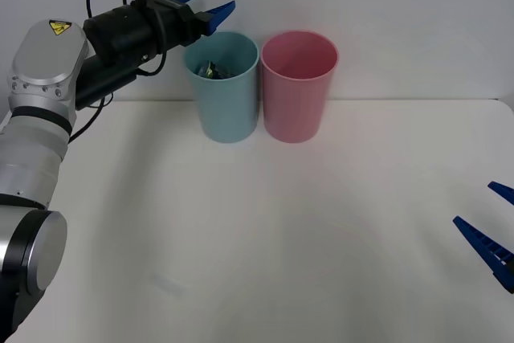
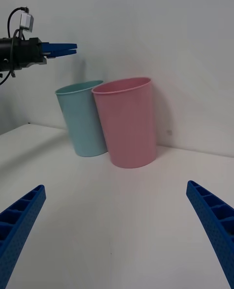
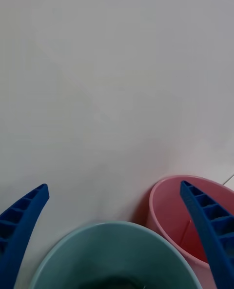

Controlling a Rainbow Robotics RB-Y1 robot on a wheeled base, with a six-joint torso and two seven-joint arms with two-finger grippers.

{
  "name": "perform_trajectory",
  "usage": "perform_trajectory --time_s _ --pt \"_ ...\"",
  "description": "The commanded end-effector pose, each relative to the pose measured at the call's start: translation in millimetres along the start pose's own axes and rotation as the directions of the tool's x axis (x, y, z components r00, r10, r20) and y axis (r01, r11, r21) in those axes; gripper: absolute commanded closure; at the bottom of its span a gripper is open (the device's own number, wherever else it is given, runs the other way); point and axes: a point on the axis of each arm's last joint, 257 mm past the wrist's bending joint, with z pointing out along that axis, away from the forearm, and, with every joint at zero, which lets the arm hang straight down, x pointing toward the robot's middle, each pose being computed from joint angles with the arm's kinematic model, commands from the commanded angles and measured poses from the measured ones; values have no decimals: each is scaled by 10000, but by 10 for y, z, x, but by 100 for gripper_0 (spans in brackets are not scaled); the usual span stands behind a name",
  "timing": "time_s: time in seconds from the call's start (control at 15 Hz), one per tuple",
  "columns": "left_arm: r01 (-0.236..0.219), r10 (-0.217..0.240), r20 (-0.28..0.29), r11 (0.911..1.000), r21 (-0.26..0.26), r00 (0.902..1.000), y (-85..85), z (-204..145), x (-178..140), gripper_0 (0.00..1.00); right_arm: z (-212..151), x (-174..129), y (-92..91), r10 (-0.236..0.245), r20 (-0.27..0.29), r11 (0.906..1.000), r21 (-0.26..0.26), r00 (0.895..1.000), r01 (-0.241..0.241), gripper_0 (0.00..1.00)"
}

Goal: Grasp the object on the table and drop it into the matching bin: aluminum can to the light blue bin, PET bottle to the pink bin.

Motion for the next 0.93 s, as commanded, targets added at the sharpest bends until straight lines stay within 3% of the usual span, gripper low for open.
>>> perform_trajectory --time_s 0.07,0.53,0.93 --pt "199 -200 117 9998 64 9997 24 -55 -1 0 0 0 0 0 0 10000 0 10000 0 0" --pt "374 -389 916 9991 183 9950 4 -509 -10 0 0 0 0 0 0 10000 0 10000 0 0" --pt "96 -81 1499 9999 -91 9887 -43 -1254 96 0 0 0 0 0 0 10000 0 10000 0 0"
